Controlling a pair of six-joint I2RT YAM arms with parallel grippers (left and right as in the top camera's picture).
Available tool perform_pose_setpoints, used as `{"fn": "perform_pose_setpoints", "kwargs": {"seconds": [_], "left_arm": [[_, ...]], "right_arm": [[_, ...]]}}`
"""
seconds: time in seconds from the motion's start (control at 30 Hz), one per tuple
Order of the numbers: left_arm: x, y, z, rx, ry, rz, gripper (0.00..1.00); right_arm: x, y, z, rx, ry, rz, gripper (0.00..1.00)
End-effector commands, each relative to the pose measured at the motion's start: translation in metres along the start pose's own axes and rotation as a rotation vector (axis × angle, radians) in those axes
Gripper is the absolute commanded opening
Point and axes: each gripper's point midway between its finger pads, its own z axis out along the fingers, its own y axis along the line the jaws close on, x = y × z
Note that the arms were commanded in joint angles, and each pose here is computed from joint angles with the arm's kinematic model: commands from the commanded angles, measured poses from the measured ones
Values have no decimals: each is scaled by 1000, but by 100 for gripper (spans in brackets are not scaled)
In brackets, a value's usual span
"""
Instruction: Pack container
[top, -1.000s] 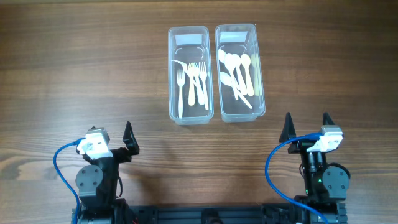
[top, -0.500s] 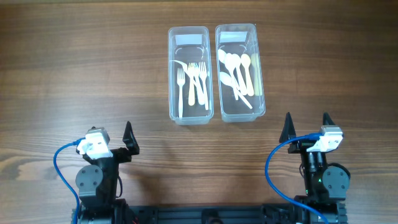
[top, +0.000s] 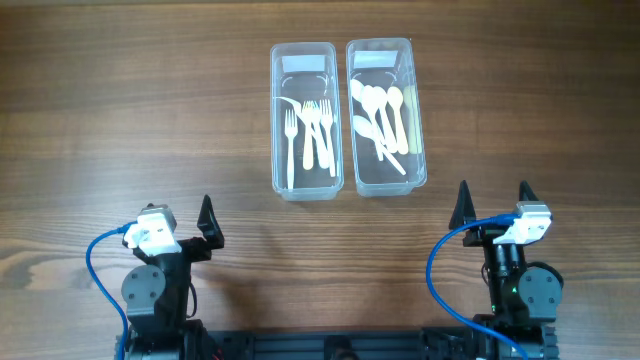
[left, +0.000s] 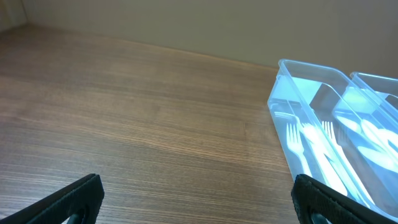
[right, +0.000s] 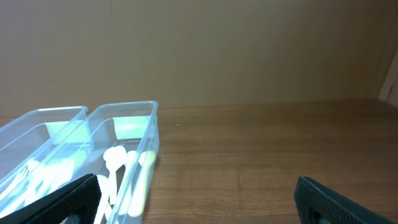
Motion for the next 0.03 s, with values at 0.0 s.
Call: {"fn": "perform_pose_setpoints", "kwargs": {"seconds": [0.0], "left_arm": [[1, -3, 0, 19, -6, 28, 100]], "right_arm": [[-2, -3, -1, 15, -14, 19, 100]]}}
